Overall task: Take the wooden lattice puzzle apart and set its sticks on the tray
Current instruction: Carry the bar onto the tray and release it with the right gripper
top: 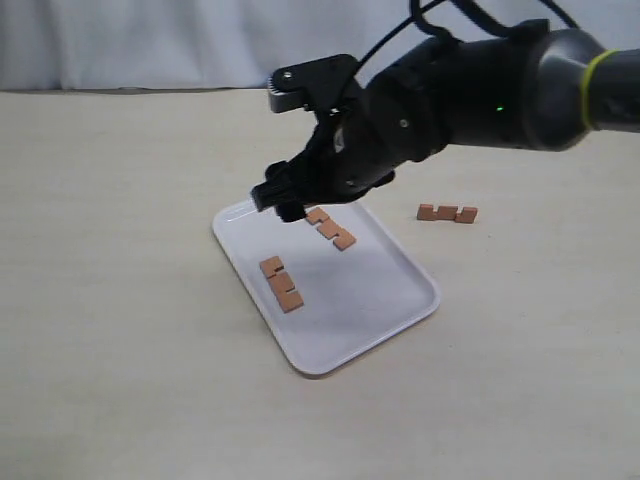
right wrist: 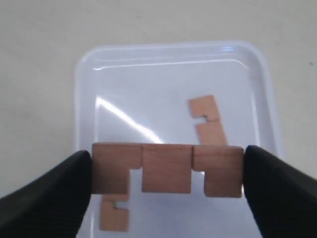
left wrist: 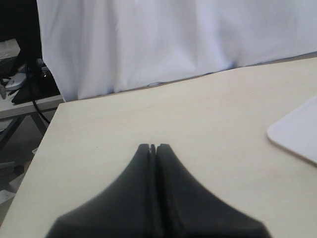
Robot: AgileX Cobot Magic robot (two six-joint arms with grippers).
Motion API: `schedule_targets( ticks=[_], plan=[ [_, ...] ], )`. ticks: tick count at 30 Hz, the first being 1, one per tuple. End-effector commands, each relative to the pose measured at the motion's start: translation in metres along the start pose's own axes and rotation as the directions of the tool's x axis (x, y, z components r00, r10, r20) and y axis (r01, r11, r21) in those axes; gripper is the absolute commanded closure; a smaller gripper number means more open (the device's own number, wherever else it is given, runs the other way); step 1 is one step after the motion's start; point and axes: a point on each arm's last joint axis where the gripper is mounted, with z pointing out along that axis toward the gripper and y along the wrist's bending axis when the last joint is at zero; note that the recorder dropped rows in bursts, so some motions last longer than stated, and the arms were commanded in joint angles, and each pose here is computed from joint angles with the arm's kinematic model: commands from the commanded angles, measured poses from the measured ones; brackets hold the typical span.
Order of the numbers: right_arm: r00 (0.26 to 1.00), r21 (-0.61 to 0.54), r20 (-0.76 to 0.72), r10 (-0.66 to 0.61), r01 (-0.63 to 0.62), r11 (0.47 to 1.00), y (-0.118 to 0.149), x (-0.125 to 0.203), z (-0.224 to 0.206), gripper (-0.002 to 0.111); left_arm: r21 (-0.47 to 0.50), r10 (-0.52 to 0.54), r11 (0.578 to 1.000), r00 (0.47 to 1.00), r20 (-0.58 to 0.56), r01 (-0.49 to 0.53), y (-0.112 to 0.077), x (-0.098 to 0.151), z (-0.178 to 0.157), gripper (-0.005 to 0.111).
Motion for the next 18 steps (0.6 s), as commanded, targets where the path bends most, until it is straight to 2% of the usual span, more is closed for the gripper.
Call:
schedule_targets(
  ticks=[1, 5, 9, 13, 18],
  plan=[
    [0.998, -0.032, -0.002, -0.063, 0.063, 0.997, 0.030, -0.008, 0.014, 0.104, -0.006, -0.004, 1.000, 1.000, 0.007, 0.004, 0.000, 0.000, 0.000, 0.107],
    [0.997, -0.035, -0.021, -0.075, 0.074, 0.997, 0.040, -0.011, 0.036, 0.104, -0.006, -0.004, 1.000, 1.000, 0.007, 0.004, 0.000, 0.000, 0.000, 0.107],
    [0.998, -0.026, -0.042, -0.056, 0.055, 0.998, 0.040, -0.012, 0.060, 0.096, -0.007, -0.006, 1.000, 1.000, 0.011, 0.006, 0.000, -0.001, 0.000, 0.107],
    [0.997, 0.017, -0.073, -0.031, 0.032, 0.999, 0.031, -0.006, 0.081, 0.082, -0.007, -0.006, 1.000, 1.000, 0.011, 0.006, 0.000, -0.001, 0.000, 0.107],
    [0.995, 0.073, -0.097, -0.018, 0.025, 0.997, 0.026, -0.002, 0.085, 0.051, -0.007, -0.006, 1.000, 1.000, 0.011, 0.006, 0.000, -0.001, 0.000, 0.107]
  ],
)
